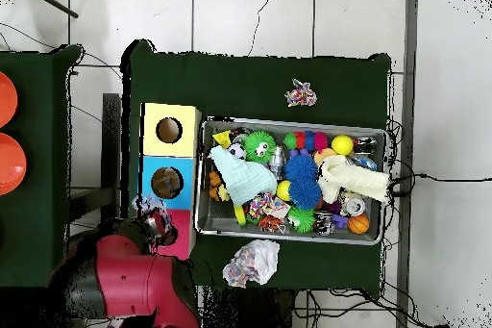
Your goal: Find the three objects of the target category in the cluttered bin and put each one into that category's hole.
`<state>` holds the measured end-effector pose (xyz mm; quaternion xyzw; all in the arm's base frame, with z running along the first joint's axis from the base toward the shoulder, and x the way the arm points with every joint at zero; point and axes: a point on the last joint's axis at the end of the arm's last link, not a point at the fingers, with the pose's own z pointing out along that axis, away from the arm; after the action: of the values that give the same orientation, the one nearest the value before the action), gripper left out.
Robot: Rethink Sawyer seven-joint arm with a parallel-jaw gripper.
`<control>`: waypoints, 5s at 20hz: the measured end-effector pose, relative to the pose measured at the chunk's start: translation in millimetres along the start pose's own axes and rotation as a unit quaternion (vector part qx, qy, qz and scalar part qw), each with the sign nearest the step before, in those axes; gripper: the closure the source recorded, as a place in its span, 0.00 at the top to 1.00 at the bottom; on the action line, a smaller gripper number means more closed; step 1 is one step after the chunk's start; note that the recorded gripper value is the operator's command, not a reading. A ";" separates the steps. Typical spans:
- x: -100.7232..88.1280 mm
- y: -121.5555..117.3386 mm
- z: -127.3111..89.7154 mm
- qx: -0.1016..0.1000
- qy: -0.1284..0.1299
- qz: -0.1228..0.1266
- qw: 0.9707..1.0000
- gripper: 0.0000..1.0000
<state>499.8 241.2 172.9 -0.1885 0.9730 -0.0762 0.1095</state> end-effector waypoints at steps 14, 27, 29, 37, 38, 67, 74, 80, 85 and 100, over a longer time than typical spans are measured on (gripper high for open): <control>6.7 2.8 20.8 0.001 0.014 0.004 1.000 0.00; 7.8 9.8 32.8 0.006 0.009 0.004 1.000 0.00; 7.3 14.3 31.6 0.005 0.007 0.003 1.000 0.00; 6.8 22.4 30.8 0.003 0.007 0.004 1.000 0.00; 6.8 23.2 30.5 0.003 0.007 0.005 1.000 0.00; 5.8 24.1 30.0 0.002 0.007 0.009 1.000 0.00; 6.0 24.2 30.4 0.002 0.007 0.009 1.000 1.00; 8.4 24.8 34.2 0.002 0.012 0.008 1.000 1.00; 9.7 25.2 36.3 0.003 0.014 0.007 1.000 1.00; 10.5 25.4 37.7 0.003 0.016 0.007 1.000 1.00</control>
<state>490.5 256.4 129.8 -0.1802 0.9756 -0.0810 0.0954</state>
